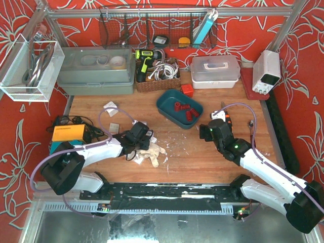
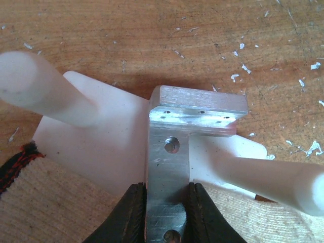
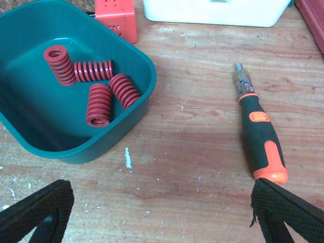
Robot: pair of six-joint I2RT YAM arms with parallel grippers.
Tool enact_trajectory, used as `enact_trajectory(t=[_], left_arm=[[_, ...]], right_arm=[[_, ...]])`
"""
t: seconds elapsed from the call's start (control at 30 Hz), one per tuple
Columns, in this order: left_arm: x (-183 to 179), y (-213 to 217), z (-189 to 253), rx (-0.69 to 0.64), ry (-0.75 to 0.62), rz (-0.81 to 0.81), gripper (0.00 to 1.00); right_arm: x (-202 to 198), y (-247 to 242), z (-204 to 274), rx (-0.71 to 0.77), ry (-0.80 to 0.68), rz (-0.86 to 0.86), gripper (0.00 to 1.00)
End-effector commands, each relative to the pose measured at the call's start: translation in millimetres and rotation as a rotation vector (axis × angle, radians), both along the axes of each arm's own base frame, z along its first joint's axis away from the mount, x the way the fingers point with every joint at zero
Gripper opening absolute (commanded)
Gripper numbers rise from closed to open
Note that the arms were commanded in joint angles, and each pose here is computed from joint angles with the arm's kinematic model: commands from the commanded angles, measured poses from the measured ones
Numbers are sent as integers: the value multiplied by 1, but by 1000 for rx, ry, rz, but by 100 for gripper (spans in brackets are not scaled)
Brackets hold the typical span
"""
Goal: Install the large spring
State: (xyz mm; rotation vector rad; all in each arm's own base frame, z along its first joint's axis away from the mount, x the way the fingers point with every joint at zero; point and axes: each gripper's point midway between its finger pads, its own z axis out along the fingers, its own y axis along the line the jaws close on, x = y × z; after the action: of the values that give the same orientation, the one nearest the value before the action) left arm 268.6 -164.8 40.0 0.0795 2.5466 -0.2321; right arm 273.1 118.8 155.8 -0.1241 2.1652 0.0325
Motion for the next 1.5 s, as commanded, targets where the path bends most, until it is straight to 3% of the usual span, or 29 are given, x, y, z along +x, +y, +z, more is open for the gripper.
enact_trajectory(t=[0.0, 0.27, 0.47, 0.77, 0.93, 1.17, 1.3, 1.47], left_arm=[[3, 5, 15, 22, -36, 12, 16], [36, -13, 77, -64, -200, 32, 7], [101, -5, 117, -26, -326, 139, 6], [188, 49, 62, 99, -218, 278, 6], [216, 54, 38, 132, -171, 264, 16], [230, 58, 19, 189, -123, 253, 33], [231, 57, 23, 184, -110, 238, 50], [219, 53, 52, 121, -130, 237, 56]], right_arm=[[-2, -5, 4, -15, -14, -19, 96], [-3, -7, 7, -10, -23, -22, 96], [-4, -9, 9, -12, -29, -28, 96], [-4, -13, 9, -7, -51, -42, 96], [-3, -11, 6, -13, -39, -38, 96], [-3, -13, 8, -18, -45, -44, 96], [-4, -15, 10, -19, -51, -49, 96], [-4, -13, 9, -12, -50, -44, 96]])
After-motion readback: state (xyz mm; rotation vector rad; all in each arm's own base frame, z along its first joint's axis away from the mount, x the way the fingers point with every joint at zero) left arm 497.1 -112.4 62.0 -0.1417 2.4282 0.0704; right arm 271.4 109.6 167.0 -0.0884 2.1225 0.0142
